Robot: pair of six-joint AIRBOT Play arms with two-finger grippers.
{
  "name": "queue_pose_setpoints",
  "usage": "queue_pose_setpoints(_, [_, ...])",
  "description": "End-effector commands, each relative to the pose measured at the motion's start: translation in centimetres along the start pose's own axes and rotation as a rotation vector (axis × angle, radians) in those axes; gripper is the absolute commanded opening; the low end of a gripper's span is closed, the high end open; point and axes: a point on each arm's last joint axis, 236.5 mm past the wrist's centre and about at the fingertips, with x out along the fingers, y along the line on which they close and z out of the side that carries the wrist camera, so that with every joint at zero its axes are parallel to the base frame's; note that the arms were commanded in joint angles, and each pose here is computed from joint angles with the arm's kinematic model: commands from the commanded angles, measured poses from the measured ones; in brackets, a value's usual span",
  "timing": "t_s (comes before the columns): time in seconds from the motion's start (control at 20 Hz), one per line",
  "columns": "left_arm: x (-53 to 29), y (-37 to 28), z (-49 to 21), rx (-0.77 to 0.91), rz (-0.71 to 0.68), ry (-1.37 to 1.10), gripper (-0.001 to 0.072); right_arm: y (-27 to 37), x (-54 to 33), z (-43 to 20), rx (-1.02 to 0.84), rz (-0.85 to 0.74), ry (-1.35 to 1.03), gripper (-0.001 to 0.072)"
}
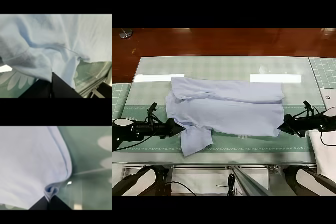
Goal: Fold the shirts.
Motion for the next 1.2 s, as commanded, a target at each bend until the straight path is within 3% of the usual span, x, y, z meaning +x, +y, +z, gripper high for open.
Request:
queue_pose_setpoints(0.0, [-0.6,-1.1,0.5,0.032,-0.018,0.005,0.0022,1.7,-0.8,0.9,-0.106,0.005,0.024,0.0022])
queue_pose_setpoints(0.3, [-5.9,-7.5,10.6,0.205,-0.027,-0.168,0.0021,5.2,-7.1,7.6,-0.175,0.025,-0.16,0.0021])
queue_pose_setpoints(0.7, [-1.5,-11.1,22.5,0.16,-0.047,-0.124,0.0021,9.4,-7.3,15.4,-0.159,0.176,-0.208,0.0021])
queue_pose_setpoints(1.0, [1.2,-10.2,27.6,0.071,-0.057,-0.118,0.002,10.1,-5.9,19.8,-0.153,0.232,-0.22,0.0024])
queue_pose_setpoints(1.05, [1.8,-9.8,27.7,0.063,-0.054,-0.11,0.0023,10.4,-5.6,20.7,-0.139,0.257,-0.244,0.0094])
queue_pose_setpoints(1.1, [2.3,-9.5,27.7,0.051,-0.059,-0.102,0.0159,10.8,-5.5,21.4,-0.119,0.285,-0.262,0.0348])
queue_pose_setpoints(1.15, [2.3,-9.8,27.2,0.042,-0.076,-0.081,0.0589,11.2,-5.6,21.6,-0.139,0.302,-0.272,0.0646])
